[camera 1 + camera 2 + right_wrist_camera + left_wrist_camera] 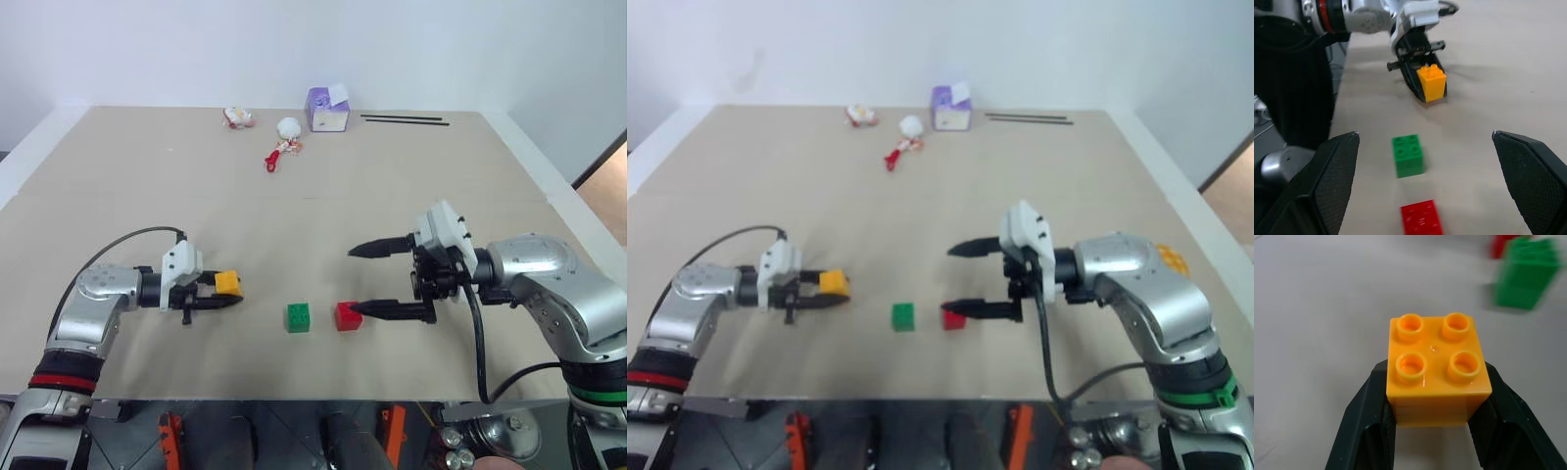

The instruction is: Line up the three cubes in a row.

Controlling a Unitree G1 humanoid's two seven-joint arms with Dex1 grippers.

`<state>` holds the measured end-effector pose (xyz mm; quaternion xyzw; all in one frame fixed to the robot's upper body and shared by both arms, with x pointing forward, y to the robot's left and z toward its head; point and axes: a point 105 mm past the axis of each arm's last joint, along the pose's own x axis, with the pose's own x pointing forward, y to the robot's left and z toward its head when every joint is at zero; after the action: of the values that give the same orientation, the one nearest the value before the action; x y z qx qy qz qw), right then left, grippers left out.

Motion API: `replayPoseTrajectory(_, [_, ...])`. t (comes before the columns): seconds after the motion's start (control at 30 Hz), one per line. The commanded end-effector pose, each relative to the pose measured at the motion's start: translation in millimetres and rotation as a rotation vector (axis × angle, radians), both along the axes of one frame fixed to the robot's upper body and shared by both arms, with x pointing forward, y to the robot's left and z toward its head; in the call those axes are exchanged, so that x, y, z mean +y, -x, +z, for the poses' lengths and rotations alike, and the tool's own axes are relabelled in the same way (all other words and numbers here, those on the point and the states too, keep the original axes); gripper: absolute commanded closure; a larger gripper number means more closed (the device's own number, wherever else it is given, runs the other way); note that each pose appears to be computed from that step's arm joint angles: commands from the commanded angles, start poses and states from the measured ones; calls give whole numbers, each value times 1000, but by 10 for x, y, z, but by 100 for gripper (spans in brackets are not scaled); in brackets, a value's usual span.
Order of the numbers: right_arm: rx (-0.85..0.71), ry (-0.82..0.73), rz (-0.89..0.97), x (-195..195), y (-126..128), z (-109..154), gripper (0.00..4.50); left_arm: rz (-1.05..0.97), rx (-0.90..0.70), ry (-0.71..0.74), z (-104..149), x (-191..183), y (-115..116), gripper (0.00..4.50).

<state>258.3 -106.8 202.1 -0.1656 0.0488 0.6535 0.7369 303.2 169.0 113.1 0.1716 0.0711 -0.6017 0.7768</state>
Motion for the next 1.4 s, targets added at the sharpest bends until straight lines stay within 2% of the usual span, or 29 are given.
replayPoseTrajectory(0.03, [-28,12,44,47,86,10,0,-66,8,-10,25,-71,135,315])
replayPoseTrajectory(0.2, [-20,8,43,66,87,-17,0,-125,14,-47,-107,-135,254,315])
replayPoseTrajectory(0.93, [-31,0,24,67,70,-2,0,-197,59,-103,-252,-233,234,315])
replayPoseTrajectory(1.0, [-32,0,23,66,69,-1,0,-197,57,-105,-255,-230,231,205])
replayPoseTrajectory(1.2, [-37,-4,19,63,62,5,0,-220,50,-79,-202,-261,255,11])
replayPoseTrajectory(1.4, [-32,-9,15,44,65,16,0,-202,2,75,308,-408,224,2])
